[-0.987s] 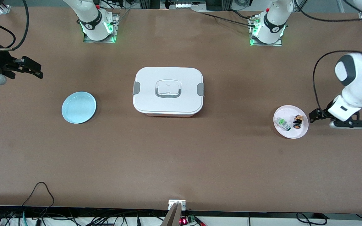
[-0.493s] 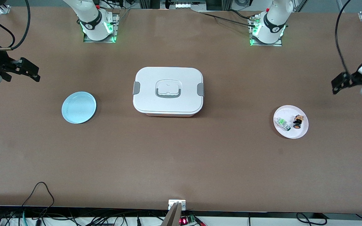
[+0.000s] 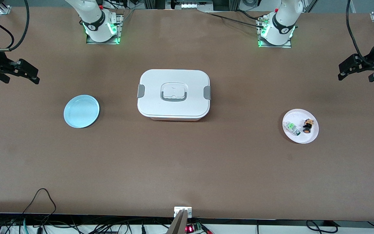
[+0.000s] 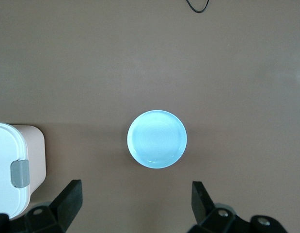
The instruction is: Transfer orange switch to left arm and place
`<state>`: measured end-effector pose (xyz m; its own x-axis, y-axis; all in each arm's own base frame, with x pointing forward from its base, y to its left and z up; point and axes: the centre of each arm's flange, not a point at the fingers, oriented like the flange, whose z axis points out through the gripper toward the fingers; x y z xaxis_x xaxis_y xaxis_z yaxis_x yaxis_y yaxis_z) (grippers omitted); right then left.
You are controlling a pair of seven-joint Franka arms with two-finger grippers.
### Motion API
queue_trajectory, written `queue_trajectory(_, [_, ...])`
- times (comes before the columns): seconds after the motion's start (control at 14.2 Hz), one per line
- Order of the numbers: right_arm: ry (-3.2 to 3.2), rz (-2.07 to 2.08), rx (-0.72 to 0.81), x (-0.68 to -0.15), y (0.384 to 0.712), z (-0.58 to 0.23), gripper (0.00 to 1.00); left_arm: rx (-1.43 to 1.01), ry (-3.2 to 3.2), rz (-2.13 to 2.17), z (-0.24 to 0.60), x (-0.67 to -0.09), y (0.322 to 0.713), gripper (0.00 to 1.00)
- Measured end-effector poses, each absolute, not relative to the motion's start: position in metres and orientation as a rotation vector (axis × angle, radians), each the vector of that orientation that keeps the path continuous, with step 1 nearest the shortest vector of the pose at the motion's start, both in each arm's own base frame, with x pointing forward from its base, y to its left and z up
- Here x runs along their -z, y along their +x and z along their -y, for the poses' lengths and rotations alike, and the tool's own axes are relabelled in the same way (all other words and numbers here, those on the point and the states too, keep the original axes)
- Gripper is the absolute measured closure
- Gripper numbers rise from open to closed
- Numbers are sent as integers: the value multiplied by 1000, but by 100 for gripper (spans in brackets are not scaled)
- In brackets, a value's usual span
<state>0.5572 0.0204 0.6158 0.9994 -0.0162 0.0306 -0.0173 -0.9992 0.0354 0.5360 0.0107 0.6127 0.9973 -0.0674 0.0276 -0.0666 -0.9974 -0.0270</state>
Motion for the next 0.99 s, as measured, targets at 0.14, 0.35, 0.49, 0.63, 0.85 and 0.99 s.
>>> queue_trajectory(0.14, [3108, 35, -2, -614, 554, -21, 0, 46, -3119, -115, -7, -612, 539, 0])
queue_trajectory(0.35, [3111, 31, 17, -615, 550, -23, 0, 56, -3126, -121, -7, -613, 550, 0])
queue_trajectory(0.49, [3111, 28, 14, -617, 550, -24, 0, 50, -3130, -121, -8, -610, 554, 0])
queue_trajectory(0.63, [3111, 29, 13, -617, 549, -24, 0, 50, -3131, -121, -9, -609, 556, 0])
queue_trajectory(0.85, [3111, 23, 14, -617, 549, -23, 0, 58, -3131, -123, -8, -612, 556, 0])
queue_trajectory(0.99, [3111, 23, 14, -617, 549, -23, 0, 60, -3131, -124, -7, -613, 556, 0])
